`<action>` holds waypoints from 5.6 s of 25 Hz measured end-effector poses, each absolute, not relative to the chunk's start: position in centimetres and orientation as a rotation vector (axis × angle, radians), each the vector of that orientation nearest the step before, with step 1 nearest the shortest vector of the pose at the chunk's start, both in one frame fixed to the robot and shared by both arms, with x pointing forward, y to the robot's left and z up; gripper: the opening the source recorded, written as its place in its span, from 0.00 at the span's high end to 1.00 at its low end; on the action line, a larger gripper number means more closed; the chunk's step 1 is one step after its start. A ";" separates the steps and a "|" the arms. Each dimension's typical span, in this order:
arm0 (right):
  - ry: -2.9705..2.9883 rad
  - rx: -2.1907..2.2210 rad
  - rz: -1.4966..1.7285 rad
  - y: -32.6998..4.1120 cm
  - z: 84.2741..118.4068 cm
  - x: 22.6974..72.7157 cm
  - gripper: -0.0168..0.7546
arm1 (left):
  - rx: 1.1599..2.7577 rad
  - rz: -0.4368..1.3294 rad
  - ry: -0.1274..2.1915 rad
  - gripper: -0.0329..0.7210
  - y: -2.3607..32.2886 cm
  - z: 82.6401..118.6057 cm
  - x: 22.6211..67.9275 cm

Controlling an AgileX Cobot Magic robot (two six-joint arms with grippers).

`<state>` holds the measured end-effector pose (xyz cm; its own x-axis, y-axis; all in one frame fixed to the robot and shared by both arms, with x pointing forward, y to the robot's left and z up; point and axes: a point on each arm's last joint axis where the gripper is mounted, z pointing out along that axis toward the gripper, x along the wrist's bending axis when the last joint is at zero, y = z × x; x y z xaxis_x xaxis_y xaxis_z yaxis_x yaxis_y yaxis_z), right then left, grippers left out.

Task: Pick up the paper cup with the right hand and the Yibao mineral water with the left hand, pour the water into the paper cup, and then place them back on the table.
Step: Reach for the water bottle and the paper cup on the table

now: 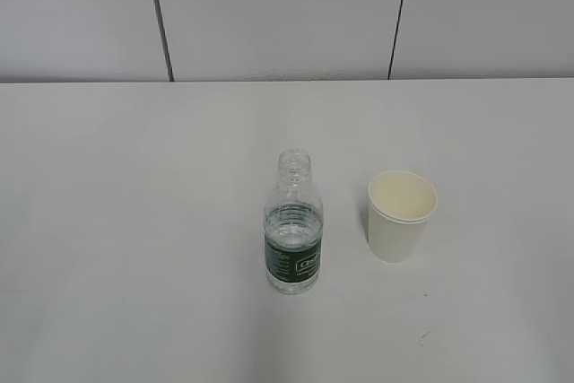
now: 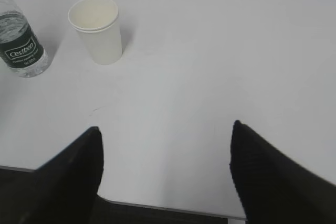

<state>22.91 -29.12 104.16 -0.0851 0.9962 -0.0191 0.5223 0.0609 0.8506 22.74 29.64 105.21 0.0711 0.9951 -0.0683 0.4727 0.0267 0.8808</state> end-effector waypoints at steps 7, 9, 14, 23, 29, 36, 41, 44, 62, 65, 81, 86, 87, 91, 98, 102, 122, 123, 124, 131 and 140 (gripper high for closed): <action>1.686 1.532 0.921 -29.1 104.2 22.9 0.22 | 1.563 0.858 1.519 0.64 29.8 105.2 22.7; 1.686 1.532 0.921 -29.1 104.2 22.9 0.22 | 1.563 0.859 1.519 0.64 29.8 105.2 22.7; 1.686 1.532 0.921 -29.1 104.2 22.9 0.22 | 1.562 0.856 1.518 0.64 29.8 105.2 22.7; 1.686 1.532 0.921 -29.1 104.2 22.9 0.22 | 1.563 0.848 1.513 0.49 29.7 105.2 22.7; 1.686 1.532 0.921 -29.1 104.2 22.9 0.22 | 1.563 0.848 1.513 0.21 29.7 105.2 22.7; 1.671 1.518 0.933 -29.1 104.5 22.9 0.22 | 1.563 0.848 1.513 0.18 29.7 105.2 22.7; 1.668 1.516 0.935 -29.1 104.5 22.9 0.22 | 1.519 0.886 1.472 0.18 29.7 106.0 22.8; 1.668 1.516 0.935 -29.1 104.5 22.9 0.22 | 1.416 0.968 1.378 0.18 29.8 107.3 23.2; 1.486 1.368 1.063 -29.3 105.9 24.1 0.18 | 1.268 1.072 1.258 0.18 29.8 105.4 26.1; 1.449 1.347 1.083 -29.3 104.9 25.3 0.20 | 1.241 1.090 1.233 0.18 29.8 105.5 26.3; 1.326 1.280 1.136 -29.7 102.4 28.9 0.21 | 1.229 1.146 1.207 0.18 29.9 103.6 28.9; 1.313 1.271 1.142 -29.7 102.5 29.2 0.21 | 1.229 1.147 1.211 0.18 29.9 102.5 30.8; 1.305 1.264 1.146 -29.7 102.6 29.2 0.21 | 1.227 1.148 1.210 0.19 29.8 102.5 31.0; 1.272 1.237 1.163 -29.7 103.0 29.2 0.21 | 1.245 1.137 1.229 0.19 29.8 102.4 32.1; 1.256 1.226 1.170 -29.8 102.6 29.4 0.21 | 1.250 1.135 1.237 0.21 29.8 102.3 33.7; 1.245 1.227 1.166 -29.9 101.8 30.3 0.21 | 1.261 1.129 1.250 0.22 29.7 102.0 35.1; 1.386 1.307 1.028 -30.2 99.7 36.2 0.21 | 1.323 1.091 1.314 0.22 29.6 100.1 38.4; 1.394 1.301 1.021 -30.2 99.6 36.3 0.21 | 1.324 1.091 1.314 0.22 29.6 100.1 38.4; 1.401 1.297 1.016 -30.1 99.5 36.4 0.21 | 1.324 1.091 1.314 0.22 29.6 100.1 38.4; 1.416 1.302 1.005 -30.1 99.2 36.9 0.21 | 1.328 1.089 1.317 0.22 29.6 100.0 38.6; 1.434 1.317 0.993 -30.2 98.8 37.4 0.21 | 1.329 1.089 1.319 0.22 29.6 99.6 39.4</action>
<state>37.38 -30.16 98.81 -0.0040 0.9945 -0.1044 0.2524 0.1020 0.9622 39.36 29.61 99.60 0.0269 0.9994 -0.0227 0.1665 0.0179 0.9859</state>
